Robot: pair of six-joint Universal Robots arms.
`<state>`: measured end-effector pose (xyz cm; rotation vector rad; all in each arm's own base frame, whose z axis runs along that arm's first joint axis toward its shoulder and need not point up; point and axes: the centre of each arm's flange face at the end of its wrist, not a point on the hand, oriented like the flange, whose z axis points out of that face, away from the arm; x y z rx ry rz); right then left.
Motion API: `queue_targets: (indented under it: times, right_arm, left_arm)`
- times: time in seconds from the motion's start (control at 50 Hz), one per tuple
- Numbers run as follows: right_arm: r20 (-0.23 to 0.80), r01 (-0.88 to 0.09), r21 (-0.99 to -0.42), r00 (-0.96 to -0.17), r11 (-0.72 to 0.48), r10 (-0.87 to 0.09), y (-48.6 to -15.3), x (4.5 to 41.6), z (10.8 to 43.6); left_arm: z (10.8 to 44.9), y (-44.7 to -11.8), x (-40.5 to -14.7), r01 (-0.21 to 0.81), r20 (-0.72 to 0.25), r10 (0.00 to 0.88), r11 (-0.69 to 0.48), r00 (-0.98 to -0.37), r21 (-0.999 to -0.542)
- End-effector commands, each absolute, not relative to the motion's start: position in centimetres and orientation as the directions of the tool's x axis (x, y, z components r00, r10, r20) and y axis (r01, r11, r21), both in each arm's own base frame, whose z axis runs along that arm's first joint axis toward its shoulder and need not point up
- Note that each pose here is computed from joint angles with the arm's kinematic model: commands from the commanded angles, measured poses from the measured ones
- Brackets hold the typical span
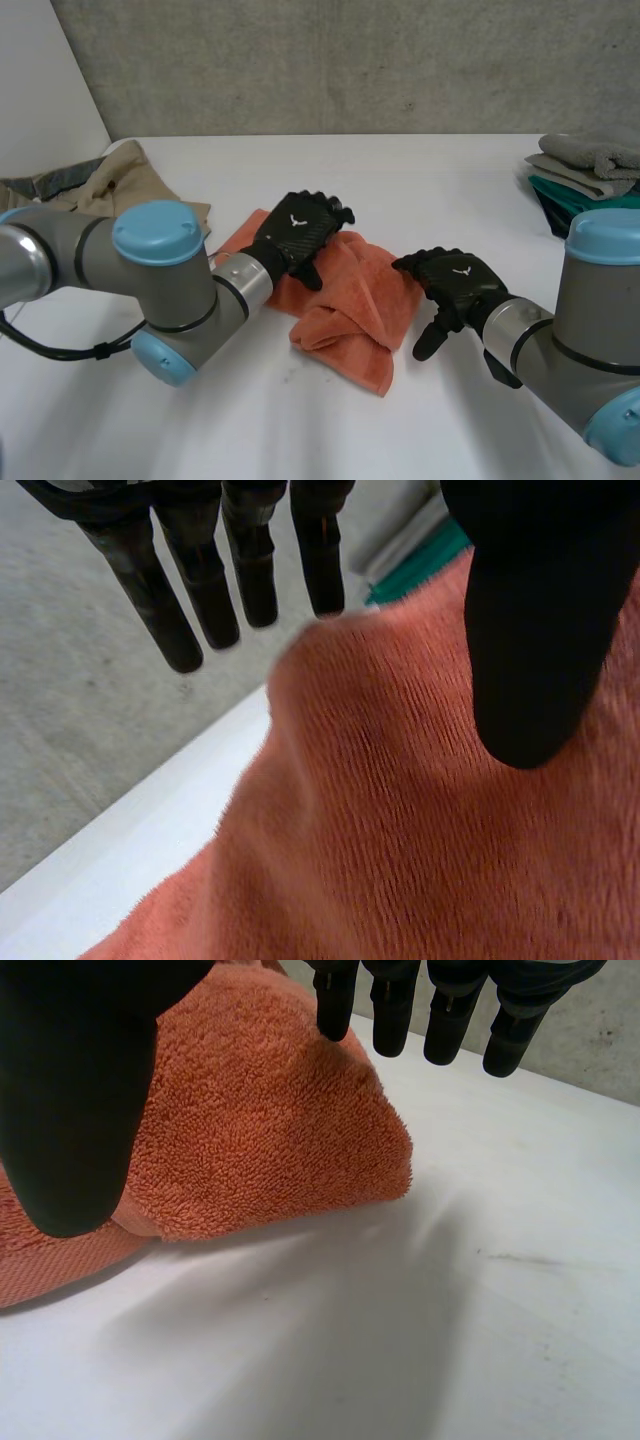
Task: Fold the laundry.
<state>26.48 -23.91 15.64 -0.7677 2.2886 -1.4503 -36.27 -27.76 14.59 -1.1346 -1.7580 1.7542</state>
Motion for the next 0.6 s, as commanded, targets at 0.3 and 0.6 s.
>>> queue_targets:
  times: [0.3, 0.6]
  right_arm:
    - [0.087, -0.077, -0.996, -0.845, -0.04, -0.528, -34.3, 33.1, 20.9]
    - [0.176, 0.105, -0.816, -0.892, -0.568, -0.417, -34.7, 33.1, 34.1]
  left_arm:
    - [23.8, -34.6, -38.3, 0.233, -0.467, 0.437, -0.488, -0.769, -0.841]
    - [32.1, -26.8, -37.1, 0.087, -0.377, 0.34, -0.633, -0.861, -0.769]
